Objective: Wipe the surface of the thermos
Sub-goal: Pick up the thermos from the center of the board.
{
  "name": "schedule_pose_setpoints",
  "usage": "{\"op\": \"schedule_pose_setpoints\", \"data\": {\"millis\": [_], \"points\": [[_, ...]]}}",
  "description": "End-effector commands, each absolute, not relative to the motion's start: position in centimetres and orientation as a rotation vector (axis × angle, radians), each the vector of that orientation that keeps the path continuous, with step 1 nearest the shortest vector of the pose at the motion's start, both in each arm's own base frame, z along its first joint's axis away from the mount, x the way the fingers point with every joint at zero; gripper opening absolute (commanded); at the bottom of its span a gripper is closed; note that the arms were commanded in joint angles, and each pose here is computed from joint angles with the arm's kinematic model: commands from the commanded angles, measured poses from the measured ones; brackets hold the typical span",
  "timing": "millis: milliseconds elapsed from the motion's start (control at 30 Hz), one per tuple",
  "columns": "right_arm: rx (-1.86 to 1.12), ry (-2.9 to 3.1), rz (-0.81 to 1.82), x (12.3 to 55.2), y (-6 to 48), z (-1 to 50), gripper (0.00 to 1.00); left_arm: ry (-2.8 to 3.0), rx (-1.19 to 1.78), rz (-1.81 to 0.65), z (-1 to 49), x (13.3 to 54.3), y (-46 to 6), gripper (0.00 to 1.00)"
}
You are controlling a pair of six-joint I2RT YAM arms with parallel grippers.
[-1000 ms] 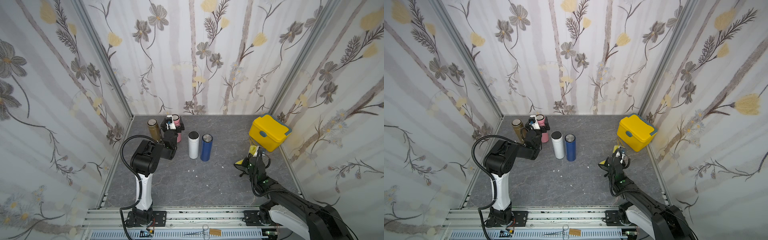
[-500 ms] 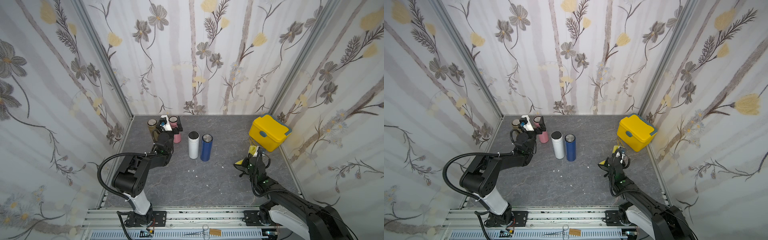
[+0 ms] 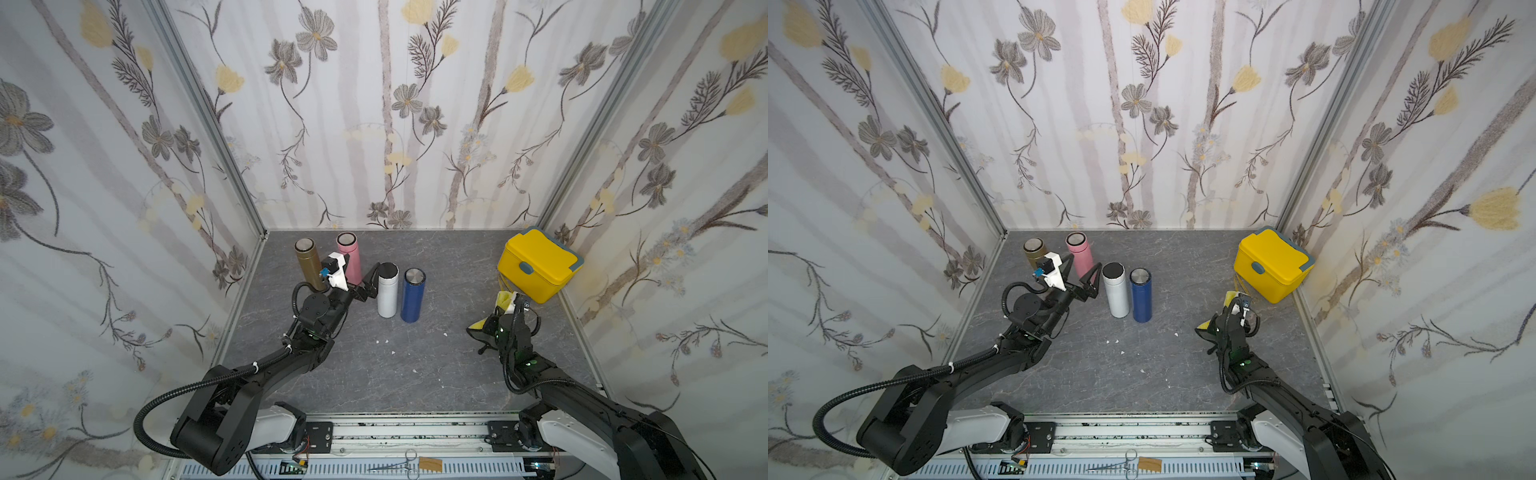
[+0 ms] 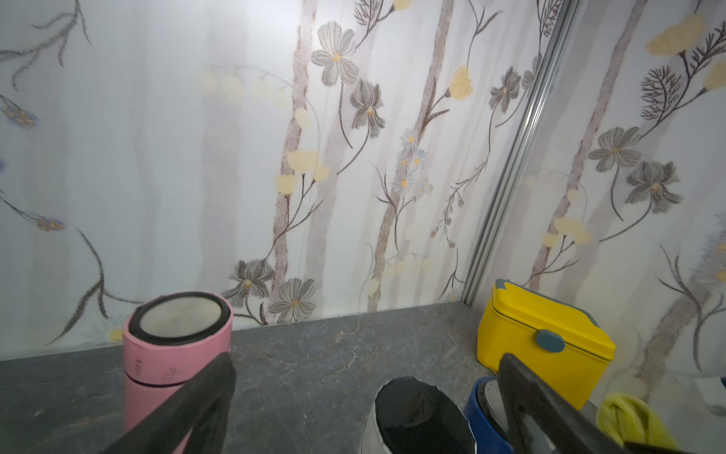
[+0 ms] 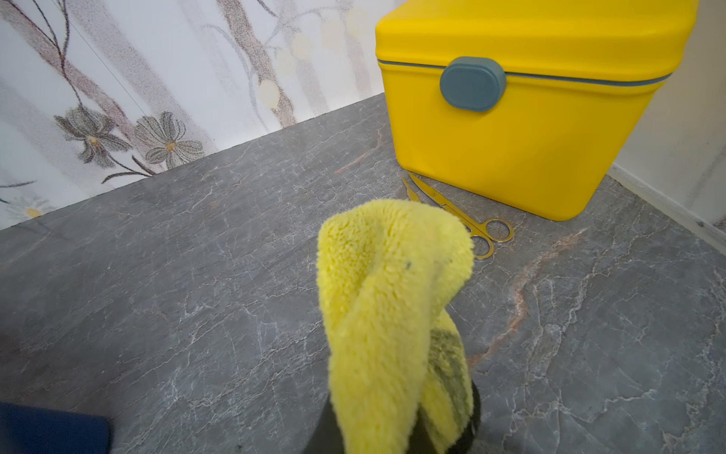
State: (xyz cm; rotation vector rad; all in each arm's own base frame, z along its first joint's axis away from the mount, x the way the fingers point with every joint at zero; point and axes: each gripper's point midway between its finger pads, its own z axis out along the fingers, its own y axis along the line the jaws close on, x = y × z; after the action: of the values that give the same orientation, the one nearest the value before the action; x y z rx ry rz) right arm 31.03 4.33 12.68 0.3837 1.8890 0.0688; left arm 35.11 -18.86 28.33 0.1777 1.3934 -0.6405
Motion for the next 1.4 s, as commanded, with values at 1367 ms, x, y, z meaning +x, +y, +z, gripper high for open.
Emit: {"op": "schedule_pose_setpoints", "data": {"millis": [1367], "points": [[0.371, 1.872, 0.106, 31.2, 4.9, 13.2, 0.0, 1.511, 0.328, -0.448, 20.5, 40.9, -24.5, 0.98]]}}
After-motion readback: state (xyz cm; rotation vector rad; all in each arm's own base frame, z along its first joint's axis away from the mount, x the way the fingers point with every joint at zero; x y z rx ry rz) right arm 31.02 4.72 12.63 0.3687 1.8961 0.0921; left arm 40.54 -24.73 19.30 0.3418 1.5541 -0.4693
